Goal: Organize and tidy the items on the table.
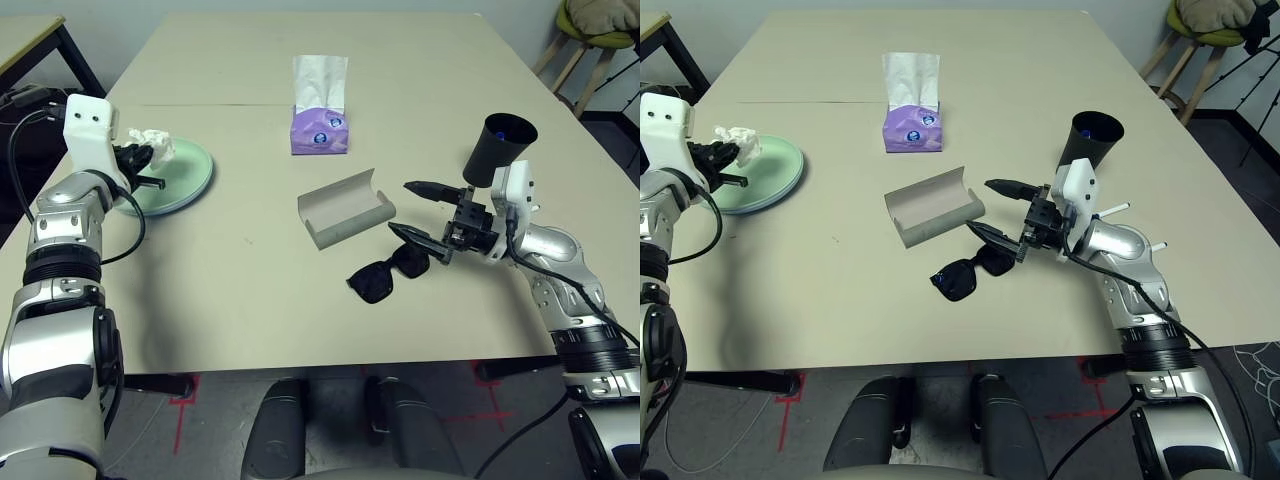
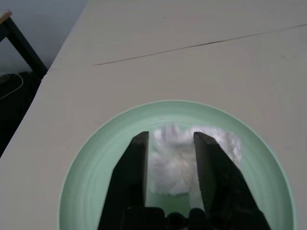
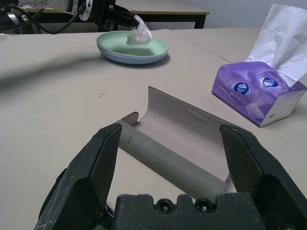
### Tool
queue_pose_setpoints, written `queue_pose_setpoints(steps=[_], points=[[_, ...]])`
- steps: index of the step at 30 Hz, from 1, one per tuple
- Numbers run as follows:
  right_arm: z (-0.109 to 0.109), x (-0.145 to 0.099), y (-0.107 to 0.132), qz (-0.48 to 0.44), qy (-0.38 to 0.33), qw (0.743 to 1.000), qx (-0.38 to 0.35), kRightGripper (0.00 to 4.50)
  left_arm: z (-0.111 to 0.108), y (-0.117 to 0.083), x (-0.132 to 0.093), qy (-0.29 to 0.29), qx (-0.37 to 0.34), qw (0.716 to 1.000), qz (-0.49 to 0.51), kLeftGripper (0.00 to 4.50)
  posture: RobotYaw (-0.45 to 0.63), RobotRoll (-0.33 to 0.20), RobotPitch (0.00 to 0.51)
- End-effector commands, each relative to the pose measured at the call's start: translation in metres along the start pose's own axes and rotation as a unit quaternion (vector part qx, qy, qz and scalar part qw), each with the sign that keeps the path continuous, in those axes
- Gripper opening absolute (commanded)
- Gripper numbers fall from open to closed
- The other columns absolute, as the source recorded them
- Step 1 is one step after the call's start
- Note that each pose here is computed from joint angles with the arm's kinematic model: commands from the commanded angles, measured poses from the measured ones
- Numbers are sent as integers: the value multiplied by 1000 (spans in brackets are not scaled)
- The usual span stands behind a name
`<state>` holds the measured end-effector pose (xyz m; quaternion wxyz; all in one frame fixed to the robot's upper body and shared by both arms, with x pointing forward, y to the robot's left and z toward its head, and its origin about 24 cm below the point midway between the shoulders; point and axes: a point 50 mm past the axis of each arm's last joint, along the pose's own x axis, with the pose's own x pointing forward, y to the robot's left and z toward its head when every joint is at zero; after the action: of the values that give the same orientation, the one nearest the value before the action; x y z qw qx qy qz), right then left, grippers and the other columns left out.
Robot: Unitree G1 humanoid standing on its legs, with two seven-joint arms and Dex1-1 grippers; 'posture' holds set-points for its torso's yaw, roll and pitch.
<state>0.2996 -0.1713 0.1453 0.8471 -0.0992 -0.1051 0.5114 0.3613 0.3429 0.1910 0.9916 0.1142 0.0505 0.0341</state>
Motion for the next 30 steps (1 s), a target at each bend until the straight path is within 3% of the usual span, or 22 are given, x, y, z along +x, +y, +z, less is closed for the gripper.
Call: queue_pose_setpoints(steps=[1, 4, 5, 11, 14, 20, 26, 30], points=[[5, 2, 0, 5, 1, 1000, -6, 4500, 4, -3, 1, -12, -8, 1000, -9, 3284, 109, 0, 137], [5, 2, 0, 5, 2, 1000, -7, 4500, 5, -4, 0, -16, -10, 1000, -21, 4428, 109, 0, 137], [5, 2, -1, 5, 2, 1000, -7, 4500, 5, -4, 0, -18, -12, 999, -24, 4469, 109, 0, 137], [5, -1, -3, -2, 3, 1000, -6, 4500, 13, -25, -10, -95, -48, 977, -183, 4469, 109, 0, 143], [3, -4, -3, -5, 8, 1000, -4, 4500, 2, -41, -23, -85, -40, 953, -288, 4469, 108, 0, 149], [4, -11, -5, -4, 22, 1000, -7, 4500, -13, -56, -36, -76, 8, 916, -393, 4469, 101, 0, 158], [10, -14, -11, 2, 41, 999, -18, 4500, -17, -73, -41, -73, 34, 874, -479, 4469, 95, 0, 159], [17, -10, -13, 21, 70, 997, -12, 4500, -17, -82, -42, -88, 47, 862, -497, 4469, 99, 0, 160]])
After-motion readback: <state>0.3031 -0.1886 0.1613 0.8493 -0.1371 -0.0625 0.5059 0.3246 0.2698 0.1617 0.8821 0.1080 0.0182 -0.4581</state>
